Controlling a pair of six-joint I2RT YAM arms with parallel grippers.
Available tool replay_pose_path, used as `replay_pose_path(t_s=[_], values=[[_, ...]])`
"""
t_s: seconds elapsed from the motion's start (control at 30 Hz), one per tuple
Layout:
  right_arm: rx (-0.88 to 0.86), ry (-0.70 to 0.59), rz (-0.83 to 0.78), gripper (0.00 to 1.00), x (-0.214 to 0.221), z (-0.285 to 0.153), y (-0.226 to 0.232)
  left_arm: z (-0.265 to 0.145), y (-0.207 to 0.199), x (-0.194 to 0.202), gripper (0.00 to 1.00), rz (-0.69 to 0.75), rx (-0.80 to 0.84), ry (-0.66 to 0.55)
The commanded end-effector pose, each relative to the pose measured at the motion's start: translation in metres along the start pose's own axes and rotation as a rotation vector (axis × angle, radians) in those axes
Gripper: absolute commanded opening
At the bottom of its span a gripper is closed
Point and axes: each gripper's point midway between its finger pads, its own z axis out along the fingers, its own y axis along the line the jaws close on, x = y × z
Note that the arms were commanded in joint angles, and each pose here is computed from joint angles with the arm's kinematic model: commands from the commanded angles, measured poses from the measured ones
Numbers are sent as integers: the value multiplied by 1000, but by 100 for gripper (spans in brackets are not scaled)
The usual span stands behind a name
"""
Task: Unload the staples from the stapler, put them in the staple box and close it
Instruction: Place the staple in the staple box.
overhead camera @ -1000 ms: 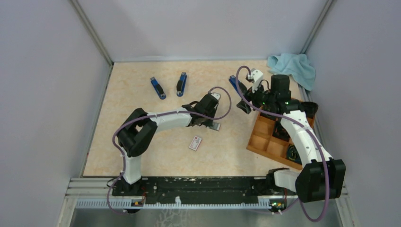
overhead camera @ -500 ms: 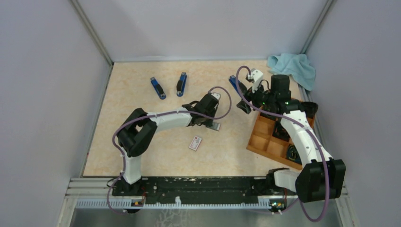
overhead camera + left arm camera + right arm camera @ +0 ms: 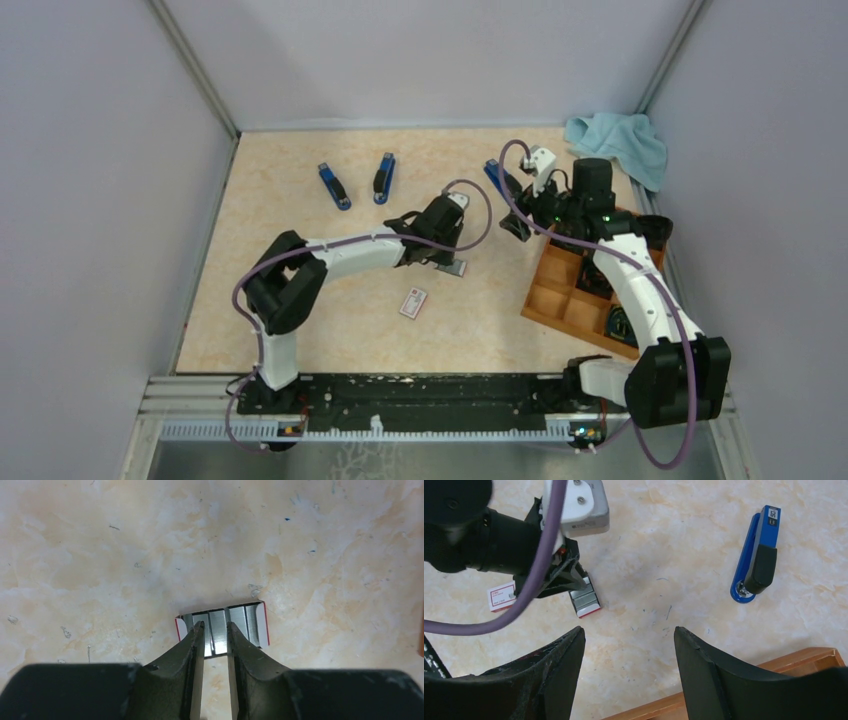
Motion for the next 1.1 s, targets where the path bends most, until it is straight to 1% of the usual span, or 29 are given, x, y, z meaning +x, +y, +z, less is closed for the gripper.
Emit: replay_pose_path(t_s=[0.0,0.07,0.1,0.13,0.2,0.27,0.43,0.57,1.07], values=[[-25,-55,-41,66,-11,-1,3,-36,-18,-36,28,-32,103,-142],[-41,-56,-43,66,-10,0,5,-46,-17,-41,28,-43,121,-197],[-45,-57,-44,66,-10,0,6,-49,-14,-35,27,-45,123,-212],[-46,-58,-44,66,-10,0,6,-56,-13,-40,27,-61,133,-247],[-50,-57,-44,66,-9,0,7,-63,-6,-37,27,-95,147,-288],[-52,-58,-46,66,-9,1,7,-63,5,-26,27,-134,159,-295],[-61,-57,-48,66,-7,2,8,-50,29,-3,22,-207,178,-227],[-65,-56,-46,66,-7,2,9,-36,36,9,20,-222,182,-175],[-66,-55,-45,66,-7,1,9,-9,28,2,21,-232,221,-131]])
